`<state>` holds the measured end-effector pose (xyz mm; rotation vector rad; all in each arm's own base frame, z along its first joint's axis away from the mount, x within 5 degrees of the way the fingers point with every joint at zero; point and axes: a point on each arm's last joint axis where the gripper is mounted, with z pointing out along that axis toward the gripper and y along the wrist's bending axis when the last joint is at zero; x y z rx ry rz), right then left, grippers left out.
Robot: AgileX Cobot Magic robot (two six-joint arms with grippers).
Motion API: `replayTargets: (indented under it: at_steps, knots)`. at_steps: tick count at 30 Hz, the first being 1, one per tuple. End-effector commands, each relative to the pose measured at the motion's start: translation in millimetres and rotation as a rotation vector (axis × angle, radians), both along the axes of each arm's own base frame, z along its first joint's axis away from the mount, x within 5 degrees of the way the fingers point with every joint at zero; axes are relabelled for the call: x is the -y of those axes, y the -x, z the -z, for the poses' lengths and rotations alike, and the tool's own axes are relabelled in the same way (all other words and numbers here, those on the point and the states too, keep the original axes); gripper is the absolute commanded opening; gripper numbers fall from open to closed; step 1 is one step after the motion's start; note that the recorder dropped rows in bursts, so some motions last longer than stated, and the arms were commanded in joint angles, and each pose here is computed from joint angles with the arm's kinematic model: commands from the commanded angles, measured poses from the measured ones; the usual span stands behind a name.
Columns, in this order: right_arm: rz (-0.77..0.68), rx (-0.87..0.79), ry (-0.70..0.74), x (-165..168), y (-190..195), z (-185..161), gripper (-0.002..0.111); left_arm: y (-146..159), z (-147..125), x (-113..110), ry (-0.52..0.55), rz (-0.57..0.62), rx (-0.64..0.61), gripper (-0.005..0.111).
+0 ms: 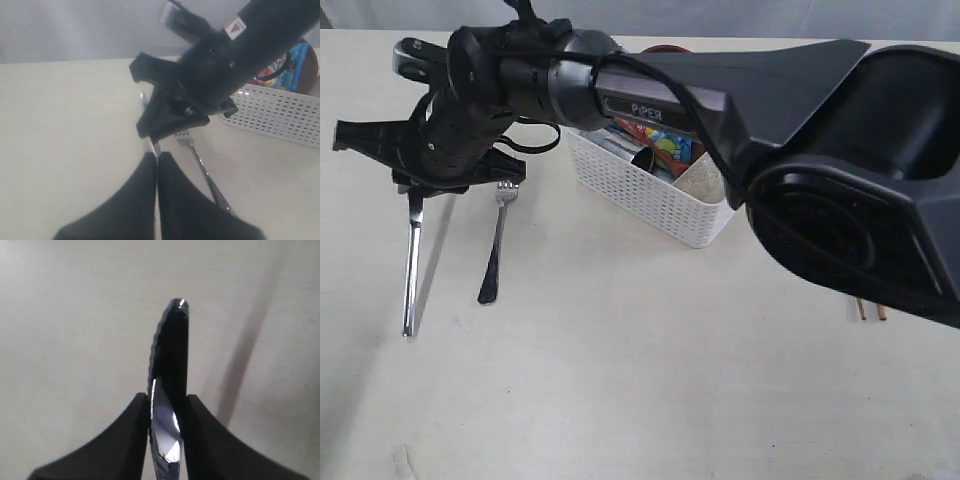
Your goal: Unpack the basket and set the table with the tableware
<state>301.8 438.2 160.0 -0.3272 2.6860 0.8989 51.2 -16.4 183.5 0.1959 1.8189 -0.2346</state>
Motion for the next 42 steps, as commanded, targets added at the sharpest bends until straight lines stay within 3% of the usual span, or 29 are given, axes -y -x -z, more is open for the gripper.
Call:
replayTargets:
  at_steps: [1, 42]
  knots:
    - [0.000, 0.022, 0.032, 0.5, -3.2, 4.0, 0.000, 0.2, 0.7, 0.3, 0.002, 0.005, 0.002, 0.000]
    - [0.224, 0.031, 0.107, 13.3, -27.2, 40.1, 0.000, 0.2, 0.7, 0.3, 0.003, 0.005, 0.001, 0.000]
